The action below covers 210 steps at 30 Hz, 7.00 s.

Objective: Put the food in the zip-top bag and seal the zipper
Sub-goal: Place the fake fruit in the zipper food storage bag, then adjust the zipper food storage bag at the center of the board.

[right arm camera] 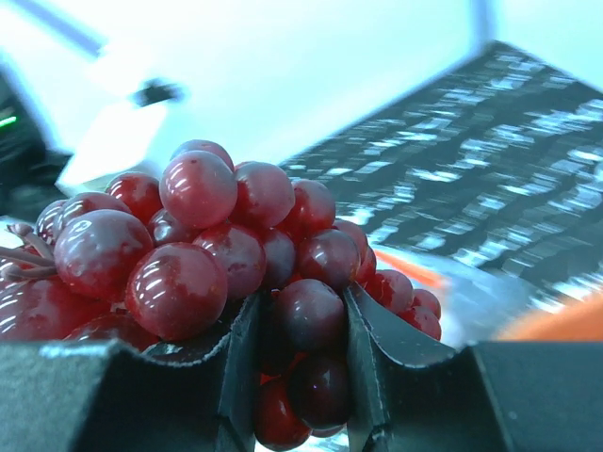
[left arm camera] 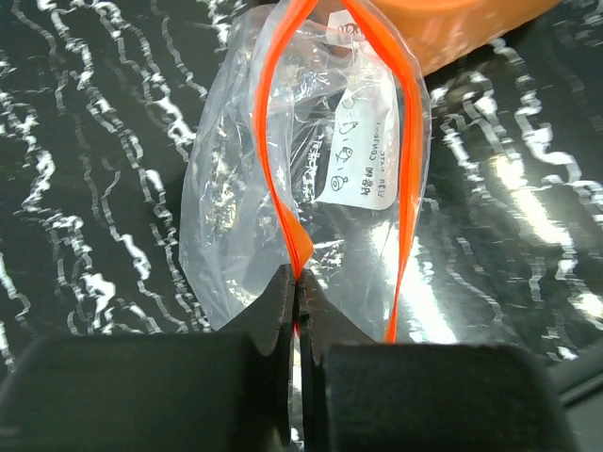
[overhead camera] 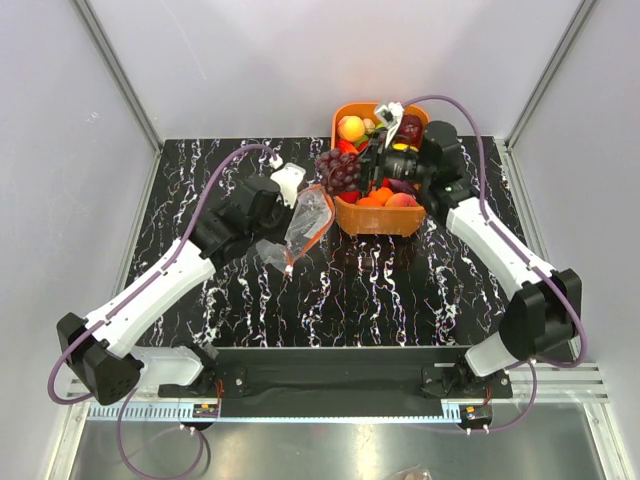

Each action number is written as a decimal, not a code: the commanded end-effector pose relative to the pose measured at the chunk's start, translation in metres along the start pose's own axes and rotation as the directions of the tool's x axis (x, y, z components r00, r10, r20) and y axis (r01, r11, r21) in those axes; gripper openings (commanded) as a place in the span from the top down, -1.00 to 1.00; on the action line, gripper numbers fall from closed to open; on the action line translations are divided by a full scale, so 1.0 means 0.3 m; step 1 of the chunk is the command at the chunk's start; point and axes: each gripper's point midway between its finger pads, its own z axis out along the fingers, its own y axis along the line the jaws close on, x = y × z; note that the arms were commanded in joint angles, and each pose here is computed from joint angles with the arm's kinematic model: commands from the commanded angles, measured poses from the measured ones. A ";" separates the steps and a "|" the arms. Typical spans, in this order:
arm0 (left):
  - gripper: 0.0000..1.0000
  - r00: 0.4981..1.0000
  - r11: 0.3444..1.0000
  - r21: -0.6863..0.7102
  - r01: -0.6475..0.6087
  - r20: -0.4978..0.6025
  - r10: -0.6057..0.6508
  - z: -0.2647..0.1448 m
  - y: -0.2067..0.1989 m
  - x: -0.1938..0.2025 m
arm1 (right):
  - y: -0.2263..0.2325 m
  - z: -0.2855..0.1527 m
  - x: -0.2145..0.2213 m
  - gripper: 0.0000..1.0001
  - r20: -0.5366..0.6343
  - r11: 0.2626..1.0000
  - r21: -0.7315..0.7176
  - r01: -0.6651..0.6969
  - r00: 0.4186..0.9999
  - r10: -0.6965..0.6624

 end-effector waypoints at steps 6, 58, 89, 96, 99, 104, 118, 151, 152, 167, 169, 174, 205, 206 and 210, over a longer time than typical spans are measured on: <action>1.00 0.990 0.985 0.146 0.098 0.084 -0.111 -0.092 -0.080 -0.140 | 0.281 0.026 -0.040 0.51 0.088 0.977 -0.206 0.049 0.996 -0.031; 1.00 0.873 0.465 0.803 0.373 -0.134 -0.469 -0.387 -0.404 -0.197 | 0.077 0.096 0.649 0.52 -0.264 0.988 0.150 0.025 0.964 0.016; 1.00 0.955 0.802 0.539 0.259 -0.017 -0.297 -0.158 -0.317 -0.099 | 0.371 -0.007 0.583 0.48 -0.234 0.983 0.080 0.166 0.962 -0.143; 1.00 0.964 0.849 0.476 0.230 0.010 -0.267 -0.134 -0.277 -0.110 | 0.409 -0.033 0.597 0.48 -0.260 0.980 0.070 0.186 0.952 -0.162; 1.00 0.965 0.841 0.497 0.212 0.030 -0.260 -0.138 -0.287 -0.125 | 0.443 -0.028 0.595 0.48 -0.249 0.984 0.015 0.177 0.954 -0.167; 1.00 0.966 0.829 0.525 0.193 0.047 -0.255 -0.135 -0.302 -0.123 | 0.487 -0.019 0.564 0.46 -0.196 0.984 -0.041 0.171 0.965 -0.176; 1.00 0.932 0.617 0.785 0.062 0.175 -0.317 -0.278 -0.448 -0.201 | 0.495 -0.003 0.423 0.47 -0.044 0.970 -0.001 0.243 0.969 -0.243; 1.00 0.591 -0.005 0.989 -0.146 0.083 -0.803 -0.386 -0.742 -0.370 | 0.449 -0.305 0.446 -0.31 -0.143 0.937 0.232 0.260 0.962 -0.232; 1.00 0.593 -0.021 0.990 -0.141 0.068 -0.802 -0.396 -0.742 -0.373 | 0.451 -0.305 0.441 -0.40 -0.143 0.937 0.234 0.257 0.963 -0.228; 1.00 0.594 0.061 0.981 -0.183 0.160 -0.789 -0.475 -0.637 -0.399 | 0.415 -0.382 0.362 -0.16 -0.118 0.897 0.408 0.169 0.984 -0.132; 1.00 0.623 0.134 0.978 -0.158 0.204 -0.755 -0.433 -0.642 -0.377 | 0.409 -0.396 0.353 -0.14 -0.118 0.887 0.435 0.156 0.986 -0.116; 1.00 0.678 0.335 0.932 -0.136 0.335 -0.654 -0.401 -0.623 -0.357 | 0.394 -0.405 0.346 -0.07 -0.098 0.868 0.489 0.092 0.994 -0.050; 1.00 0.928 0.726 0.678 0.119 0.183 -0.323 -0.180 -0.507 0.144 | 0.185 -0.234 0.632 -0.37 -0.440 0.775 0.619 0.128 0.874 0.207; 1.00 0.930 0.721 0.682 0.119 0.178 -0.322 -0.181 -0.513 0.149 | 0.183 -0.233 0.646 -0.38 -0.466 0.781 0.607 0.143 0.861 0.205; 1.00 0.936 0.725 0.678 0.124 0.164 -0.313 -0.179 -0.517 0.158 | 0.162 -0.255 0.655 -0.37 -0.540 0.771 0.596 0.222 0.822 0.181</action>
